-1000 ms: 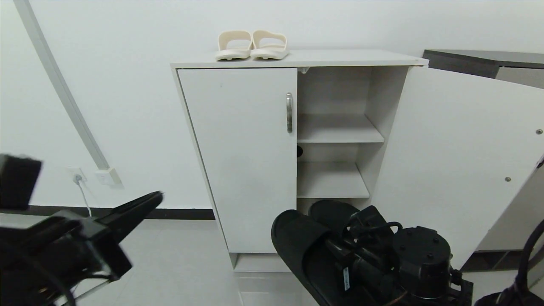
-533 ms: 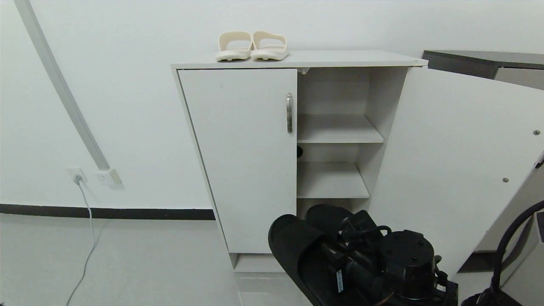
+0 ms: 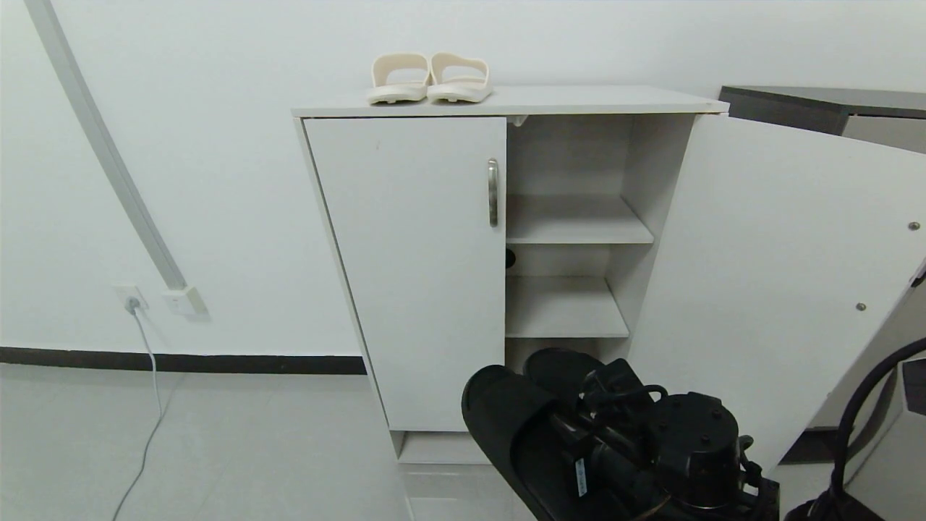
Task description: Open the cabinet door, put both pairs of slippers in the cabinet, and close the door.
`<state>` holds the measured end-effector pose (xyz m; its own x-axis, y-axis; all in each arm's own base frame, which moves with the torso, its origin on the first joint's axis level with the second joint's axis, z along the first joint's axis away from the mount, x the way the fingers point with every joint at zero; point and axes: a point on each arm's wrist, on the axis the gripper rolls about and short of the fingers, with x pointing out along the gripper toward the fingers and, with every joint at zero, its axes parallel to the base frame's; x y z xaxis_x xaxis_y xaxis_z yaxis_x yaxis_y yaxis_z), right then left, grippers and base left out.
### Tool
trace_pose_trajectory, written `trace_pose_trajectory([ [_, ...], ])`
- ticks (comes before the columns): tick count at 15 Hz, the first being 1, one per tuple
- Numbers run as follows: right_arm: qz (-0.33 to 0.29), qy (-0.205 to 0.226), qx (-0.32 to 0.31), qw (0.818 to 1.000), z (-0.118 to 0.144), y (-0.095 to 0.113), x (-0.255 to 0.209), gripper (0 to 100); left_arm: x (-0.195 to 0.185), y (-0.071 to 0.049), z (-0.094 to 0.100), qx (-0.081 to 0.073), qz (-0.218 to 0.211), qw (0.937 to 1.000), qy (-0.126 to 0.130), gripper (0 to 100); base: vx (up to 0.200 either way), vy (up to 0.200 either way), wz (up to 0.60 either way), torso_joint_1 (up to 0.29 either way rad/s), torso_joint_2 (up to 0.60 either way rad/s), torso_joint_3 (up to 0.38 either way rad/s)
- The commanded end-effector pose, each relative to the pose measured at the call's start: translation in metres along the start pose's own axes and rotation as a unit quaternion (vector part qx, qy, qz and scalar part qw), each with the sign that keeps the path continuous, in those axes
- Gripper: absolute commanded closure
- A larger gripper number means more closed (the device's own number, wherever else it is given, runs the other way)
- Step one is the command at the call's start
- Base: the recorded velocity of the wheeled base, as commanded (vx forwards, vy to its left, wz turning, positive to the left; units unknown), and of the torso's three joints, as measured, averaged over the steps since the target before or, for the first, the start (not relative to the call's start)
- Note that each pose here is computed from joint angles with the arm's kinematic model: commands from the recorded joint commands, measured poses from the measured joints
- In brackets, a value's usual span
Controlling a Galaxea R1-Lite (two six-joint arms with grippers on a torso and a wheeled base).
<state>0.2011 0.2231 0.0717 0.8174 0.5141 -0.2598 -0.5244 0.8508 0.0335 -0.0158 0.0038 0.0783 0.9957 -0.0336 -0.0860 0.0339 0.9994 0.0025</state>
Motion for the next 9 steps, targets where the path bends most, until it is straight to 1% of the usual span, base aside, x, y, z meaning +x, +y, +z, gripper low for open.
trace_pose_trajectory([
  [1, 0.000, 0.002, -0.001, 1.000, -0.002, 0.000, 0.001, 100, -0.003, -0.004, -0.001, 0.024, 0.041, 0.9987, -0.017, 100, 0.000, 0.000, 0.00, 0.000, 0.00, 0.000],
  [2, -0.001, 0.006, -0.002, 1.000, -0.004, 0.000, 0.002, 100, -0.007, -0.005, -0.003, 0.033, -0.008, 0.9986, -0.042, 100, 0.000, 0.000, 0.00, 0.000, 0.00, 0.000],
  [3, 0.000, 0.005, -0.002, 1.000, -0.005, 0.000, 0.003, 100, -0.007, -0.006, -0.003, 0.033, -0.019, 0.9983, -0.044, 100, 0.000, 0.000, 0.00, 0.000, 0.00, 0.000],
  [4, 0.000, -0.001, 0.000, 1.000, -0.005, 0.001, 0.005, 100, -0.007, -0.006, -0.003, 0.030, -0.022, 0.9984, -0.043, 100, 0.000, 0.000, 0.00, 0.000, 0.00, 0.000],
  [5, 0.000, -0.007, -0.001, 1.000, -0.004, 0.001, 0.006, 100, -0.007, -0.006, -0.003, 0.021, -0.031, 0.9984, -0.042, 100, 0.000, 0.000, 0.00, 0.000, 0.00, 0.000],
  [6, -0.007, -0.012, -0.001, 1.000, -0.005, 0.002, 0.010, 100, -0.007, -0.006, -0.003, 0.015, -0.032, 0.9984, -0.043, 100, 0.000, 0.000, 0.00, 0.000, 0.00, 0.000],
  [7, -0.022, -0.019, -0.003, 1.000, -0.003, 0.003, 0.015, 100, -0.007, -0.006, -0.003, 0.015, -0.031, 0.9985, -0.043, 100, 0.000, 0.000, 0.00, 0.000, 0.00, 0.000],
  [9, -0.049, -0.038, 0.002, 0.998, 0.002, 0.007, 0.031, 100, -0.007, -0.006, -0.003, 0.005, -0.029, 0.9986, -0.043, 100, 0.000, 0.000, 0.00, 0.000, 0.00, 0.000],
])
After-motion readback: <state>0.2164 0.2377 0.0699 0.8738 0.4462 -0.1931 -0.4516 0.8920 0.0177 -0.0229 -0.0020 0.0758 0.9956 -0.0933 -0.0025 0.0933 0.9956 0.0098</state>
